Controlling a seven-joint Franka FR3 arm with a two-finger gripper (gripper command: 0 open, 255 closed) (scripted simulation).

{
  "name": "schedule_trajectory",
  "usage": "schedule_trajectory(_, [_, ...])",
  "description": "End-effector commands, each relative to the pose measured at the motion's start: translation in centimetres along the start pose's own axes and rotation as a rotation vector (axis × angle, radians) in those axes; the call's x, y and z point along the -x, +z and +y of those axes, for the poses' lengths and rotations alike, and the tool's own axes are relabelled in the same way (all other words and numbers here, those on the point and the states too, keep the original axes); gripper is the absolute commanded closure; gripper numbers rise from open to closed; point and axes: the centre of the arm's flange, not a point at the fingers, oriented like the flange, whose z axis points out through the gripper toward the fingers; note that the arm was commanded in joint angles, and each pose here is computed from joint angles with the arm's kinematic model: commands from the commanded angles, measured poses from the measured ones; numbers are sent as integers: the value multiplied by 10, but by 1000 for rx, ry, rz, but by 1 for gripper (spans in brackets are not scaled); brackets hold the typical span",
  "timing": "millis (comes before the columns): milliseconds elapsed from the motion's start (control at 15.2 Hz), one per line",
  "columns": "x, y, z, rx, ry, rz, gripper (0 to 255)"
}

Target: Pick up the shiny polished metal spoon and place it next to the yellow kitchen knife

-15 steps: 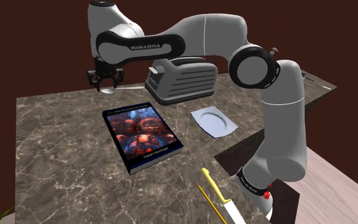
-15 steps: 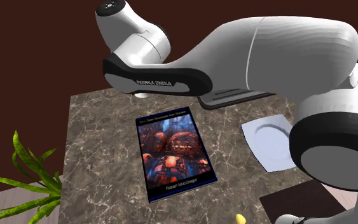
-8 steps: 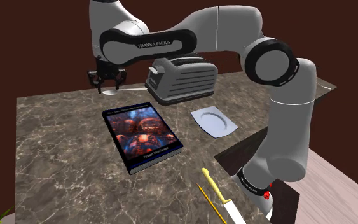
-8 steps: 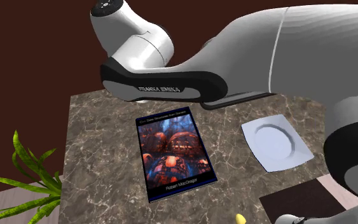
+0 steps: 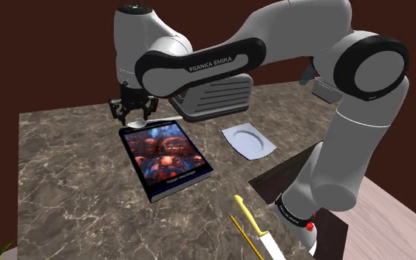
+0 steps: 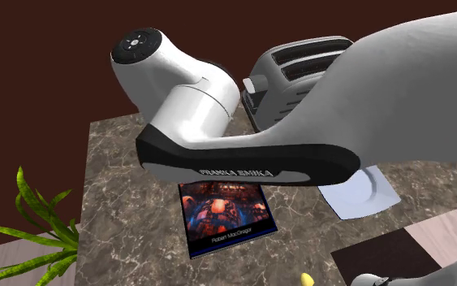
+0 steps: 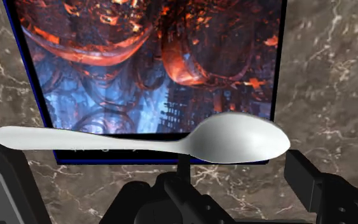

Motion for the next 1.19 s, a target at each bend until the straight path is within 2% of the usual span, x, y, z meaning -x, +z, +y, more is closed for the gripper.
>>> schedule_trajectory(0, [27, -2, -1, 0, 1, 0, 255])
schedule_trajectory(1122, [249, -38, -5, 0, 1, 0, 255])
